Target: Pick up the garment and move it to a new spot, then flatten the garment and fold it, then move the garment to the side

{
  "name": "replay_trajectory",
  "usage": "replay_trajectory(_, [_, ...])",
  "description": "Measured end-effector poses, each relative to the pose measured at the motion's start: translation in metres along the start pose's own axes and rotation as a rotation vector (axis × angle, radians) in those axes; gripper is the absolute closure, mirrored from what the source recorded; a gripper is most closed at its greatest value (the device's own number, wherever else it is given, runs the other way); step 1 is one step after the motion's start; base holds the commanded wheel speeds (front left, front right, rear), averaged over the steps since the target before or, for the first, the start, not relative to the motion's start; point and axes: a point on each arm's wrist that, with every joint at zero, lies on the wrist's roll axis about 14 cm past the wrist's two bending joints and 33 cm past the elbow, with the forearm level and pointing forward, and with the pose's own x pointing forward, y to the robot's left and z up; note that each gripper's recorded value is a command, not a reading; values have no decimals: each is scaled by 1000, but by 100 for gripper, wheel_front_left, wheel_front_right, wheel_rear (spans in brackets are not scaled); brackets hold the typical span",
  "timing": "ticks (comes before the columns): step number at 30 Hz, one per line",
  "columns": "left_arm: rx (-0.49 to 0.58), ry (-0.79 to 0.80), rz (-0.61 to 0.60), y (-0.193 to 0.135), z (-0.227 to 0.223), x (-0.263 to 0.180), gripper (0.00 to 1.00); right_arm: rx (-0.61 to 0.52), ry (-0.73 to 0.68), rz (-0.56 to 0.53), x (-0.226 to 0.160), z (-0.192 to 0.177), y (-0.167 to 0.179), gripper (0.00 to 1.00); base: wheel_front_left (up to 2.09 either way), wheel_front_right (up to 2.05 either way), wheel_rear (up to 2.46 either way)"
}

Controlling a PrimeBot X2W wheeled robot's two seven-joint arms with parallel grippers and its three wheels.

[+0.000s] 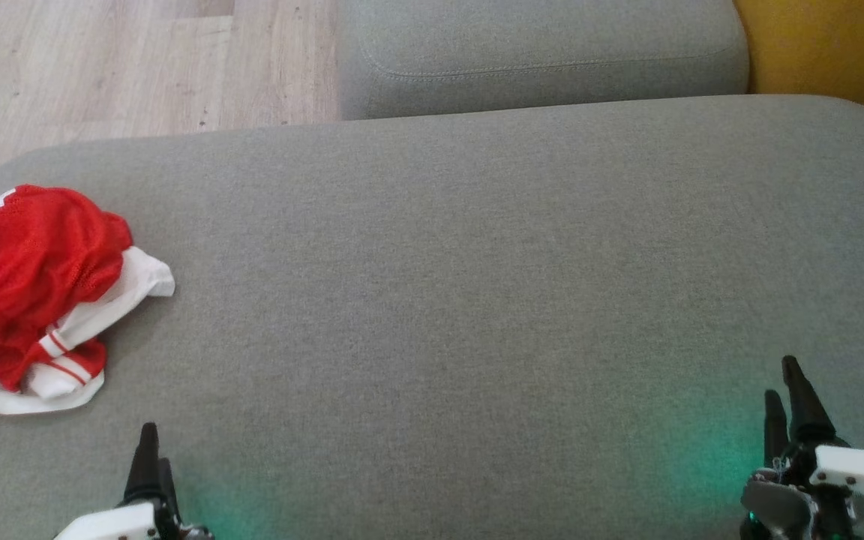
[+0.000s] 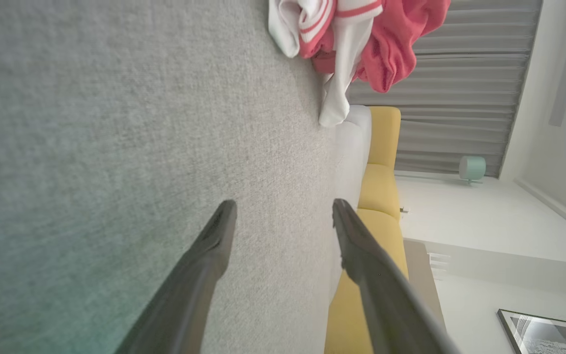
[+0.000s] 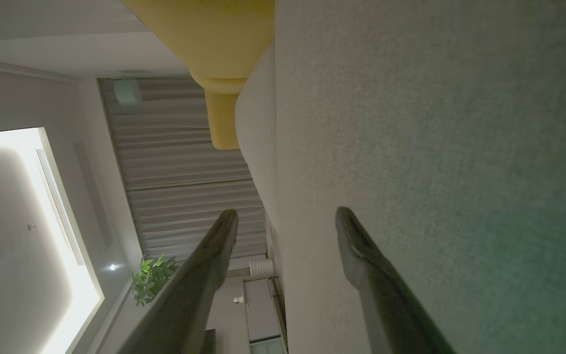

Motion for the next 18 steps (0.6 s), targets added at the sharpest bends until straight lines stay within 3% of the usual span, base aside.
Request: replay_trajectory(18, [152, -5, -14, -9, -2, 10, 0, -114, 18, 31, 13, -13, 15, 0, 0, 0, 0])
